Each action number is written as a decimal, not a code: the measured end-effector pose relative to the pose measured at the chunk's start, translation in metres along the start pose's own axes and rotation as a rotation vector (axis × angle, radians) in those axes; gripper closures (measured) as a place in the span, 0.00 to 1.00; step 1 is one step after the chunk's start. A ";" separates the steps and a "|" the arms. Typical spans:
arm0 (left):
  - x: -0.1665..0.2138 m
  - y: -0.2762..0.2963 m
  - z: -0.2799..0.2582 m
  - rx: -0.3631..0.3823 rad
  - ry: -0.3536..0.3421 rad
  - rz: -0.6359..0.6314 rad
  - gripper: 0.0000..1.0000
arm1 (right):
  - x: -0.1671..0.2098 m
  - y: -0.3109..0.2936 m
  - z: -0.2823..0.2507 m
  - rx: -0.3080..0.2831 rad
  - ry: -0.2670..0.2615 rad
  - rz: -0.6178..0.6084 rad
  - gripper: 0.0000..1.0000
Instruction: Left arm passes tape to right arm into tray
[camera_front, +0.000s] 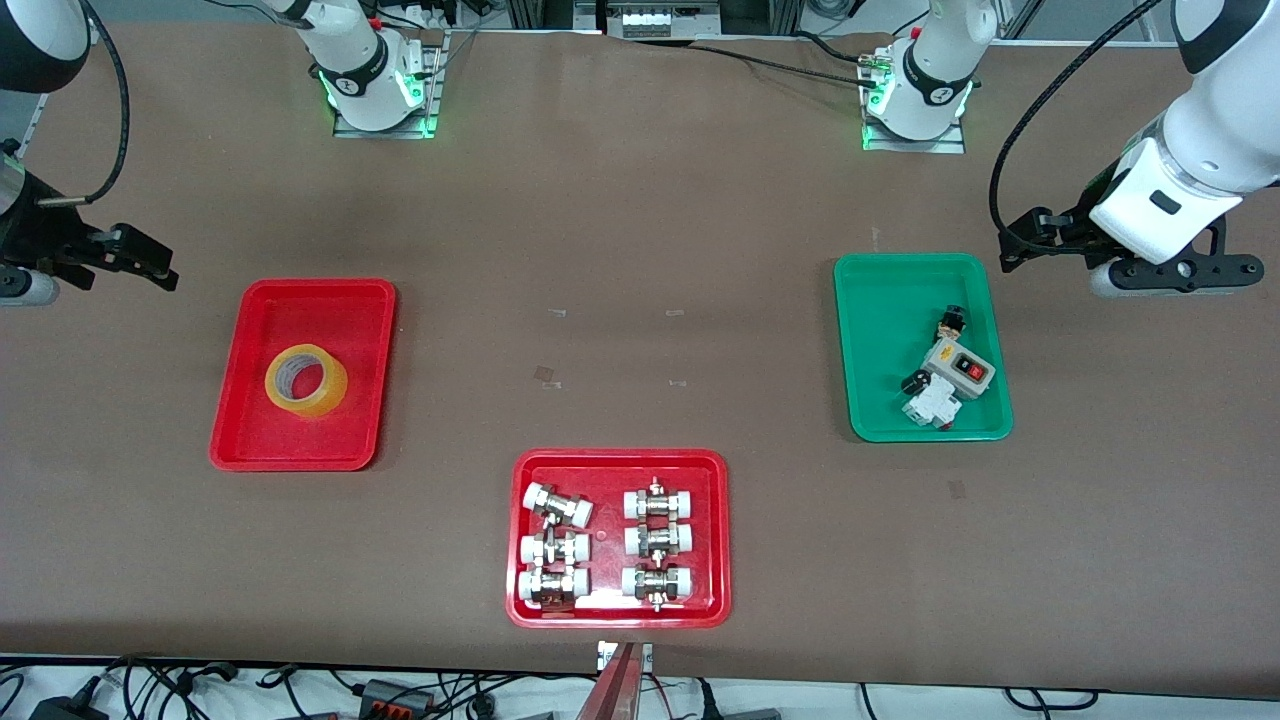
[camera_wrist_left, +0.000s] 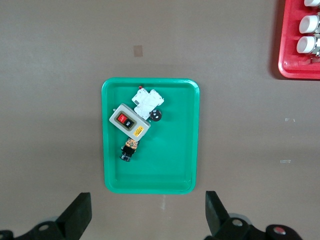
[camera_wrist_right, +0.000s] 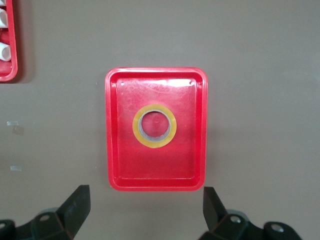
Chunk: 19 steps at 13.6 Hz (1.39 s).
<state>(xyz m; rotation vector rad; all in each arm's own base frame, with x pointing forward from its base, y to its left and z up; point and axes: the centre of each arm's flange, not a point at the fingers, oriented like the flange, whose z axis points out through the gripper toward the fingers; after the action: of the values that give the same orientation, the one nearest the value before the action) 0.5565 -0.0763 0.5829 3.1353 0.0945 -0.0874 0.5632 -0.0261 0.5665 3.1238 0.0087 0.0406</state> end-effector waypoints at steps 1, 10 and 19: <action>0.000 0.000 0.000 0.000 0.000 0.000 0.00 | -0.003 -0.001 -0.003 0.001 -0.006 -0.002 0.00; 0.000 0.000 0.000 0.000 0.000 0.000 0.00 | -0.005 -0.002 -0.005 0.002 -0.010 -0.003 0.00; 0.000 0.000 0.000 0.000 0.000 0.000 0.00 | -0.011 0.000 -0.011 0.003 -0.019 0.002 0.00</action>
<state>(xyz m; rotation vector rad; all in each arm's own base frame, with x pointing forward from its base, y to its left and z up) 0.5565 -0.0763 0.5829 3.1353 0.0943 -0.0874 0.5520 -0.0263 0.5772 3.1270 0.0055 0.0105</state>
